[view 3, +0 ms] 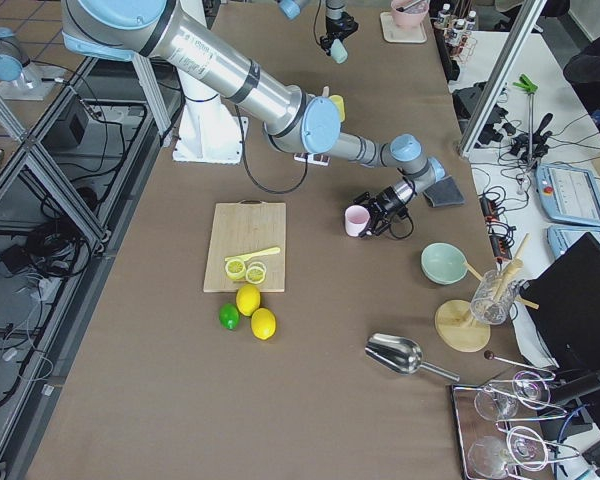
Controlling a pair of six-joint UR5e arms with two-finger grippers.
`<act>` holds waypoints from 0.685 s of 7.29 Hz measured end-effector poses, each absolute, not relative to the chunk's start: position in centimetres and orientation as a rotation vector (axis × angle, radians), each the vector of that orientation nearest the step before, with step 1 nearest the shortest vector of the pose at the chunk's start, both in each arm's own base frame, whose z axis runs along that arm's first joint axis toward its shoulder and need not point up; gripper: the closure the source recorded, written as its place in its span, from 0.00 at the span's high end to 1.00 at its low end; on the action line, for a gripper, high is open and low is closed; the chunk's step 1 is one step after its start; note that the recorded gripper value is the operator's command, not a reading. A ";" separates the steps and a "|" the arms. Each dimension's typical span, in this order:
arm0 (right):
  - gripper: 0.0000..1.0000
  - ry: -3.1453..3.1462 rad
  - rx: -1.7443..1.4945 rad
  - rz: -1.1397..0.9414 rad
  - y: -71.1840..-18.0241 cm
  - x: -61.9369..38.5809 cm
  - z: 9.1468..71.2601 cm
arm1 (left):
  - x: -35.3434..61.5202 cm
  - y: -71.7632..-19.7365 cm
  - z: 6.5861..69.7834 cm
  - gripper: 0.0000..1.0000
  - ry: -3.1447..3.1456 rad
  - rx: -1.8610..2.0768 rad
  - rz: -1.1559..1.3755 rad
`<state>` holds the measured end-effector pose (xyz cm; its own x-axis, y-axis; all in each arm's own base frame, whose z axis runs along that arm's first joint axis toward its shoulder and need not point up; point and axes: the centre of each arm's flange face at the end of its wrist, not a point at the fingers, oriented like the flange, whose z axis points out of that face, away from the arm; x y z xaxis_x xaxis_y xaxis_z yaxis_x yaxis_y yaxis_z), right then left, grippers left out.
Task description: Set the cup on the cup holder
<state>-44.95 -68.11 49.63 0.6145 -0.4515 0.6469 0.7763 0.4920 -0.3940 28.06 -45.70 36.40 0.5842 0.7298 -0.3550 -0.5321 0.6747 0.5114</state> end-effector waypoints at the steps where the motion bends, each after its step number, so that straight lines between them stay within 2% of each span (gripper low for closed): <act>1: 0.00 -0.498 -0.725 -0.786 -68.1 -44.9 49.6 | 26.8 -44.5 35.8 0.42 0.675 0.468 0.670; 3: 0.00 -0.492 -0.720 -0.789 -68.3 -44.9 49.2 | 25.4 -42.1 34.3 0.41 0.894 0.636 0.487; 5: 0.00 -0.495 -0.705 -0.787 -69.2 -44.5 47.6 | 25.8 -41.0 33.5 0.41 1.007 0.853 0.431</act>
